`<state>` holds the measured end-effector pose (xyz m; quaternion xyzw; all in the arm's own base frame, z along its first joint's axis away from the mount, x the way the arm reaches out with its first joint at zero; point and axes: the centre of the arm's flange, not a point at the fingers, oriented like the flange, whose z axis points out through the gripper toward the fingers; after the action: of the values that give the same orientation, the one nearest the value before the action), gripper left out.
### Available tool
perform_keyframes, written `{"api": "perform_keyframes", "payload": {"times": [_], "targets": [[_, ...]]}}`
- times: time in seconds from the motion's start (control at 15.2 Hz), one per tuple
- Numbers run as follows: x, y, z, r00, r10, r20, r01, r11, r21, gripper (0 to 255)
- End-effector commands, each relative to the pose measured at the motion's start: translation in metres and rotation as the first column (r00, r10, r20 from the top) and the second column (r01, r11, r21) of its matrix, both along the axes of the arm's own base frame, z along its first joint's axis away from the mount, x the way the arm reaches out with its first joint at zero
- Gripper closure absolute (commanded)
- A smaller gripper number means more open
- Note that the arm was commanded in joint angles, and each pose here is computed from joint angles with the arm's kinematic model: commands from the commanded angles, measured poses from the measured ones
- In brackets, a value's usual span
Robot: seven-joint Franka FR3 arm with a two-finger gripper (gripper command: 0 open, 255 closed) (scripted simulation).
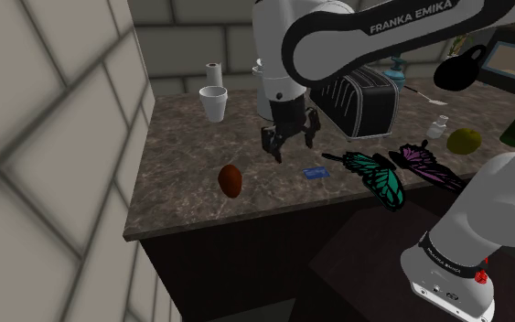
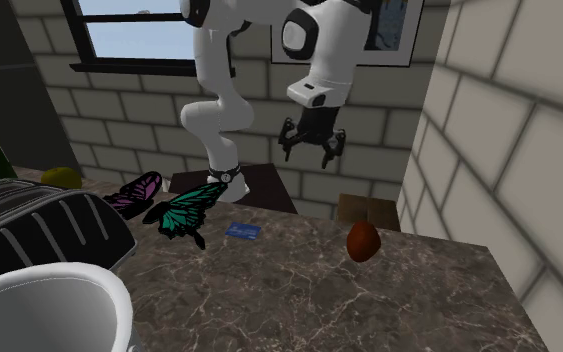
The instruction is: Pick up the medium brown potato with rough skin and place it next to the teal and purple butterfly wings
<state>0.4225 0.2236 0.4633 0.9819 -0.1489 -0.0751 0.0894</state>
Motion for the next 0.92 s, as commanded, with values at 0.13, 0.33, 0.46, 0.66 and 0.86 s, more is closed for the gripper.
{"api": "perform_keyframes", "payload": {"times": [0.13,0.33,0.46,0.66,0.86], "targets": [[0.034,0.038,-0.022,0.998,-0.057,0.006,0.057,0.998,-0.035,0],[0.060,0.065,-0.041,0.995,-0.097,0.011,0.097,0.993,-0.061,0],[0.079,0.081,-0.054,0.992,-0.123,0.014,0.124,0.989,-0.078,0],[0.107,0.105,-0.073,0.986,-0.163,0.021,0.164,0.981,-0.104,0],[0.137,0.127,-0.094,0.979,-0.202,0.029,0.204,0.970,-0.129,0]]}}
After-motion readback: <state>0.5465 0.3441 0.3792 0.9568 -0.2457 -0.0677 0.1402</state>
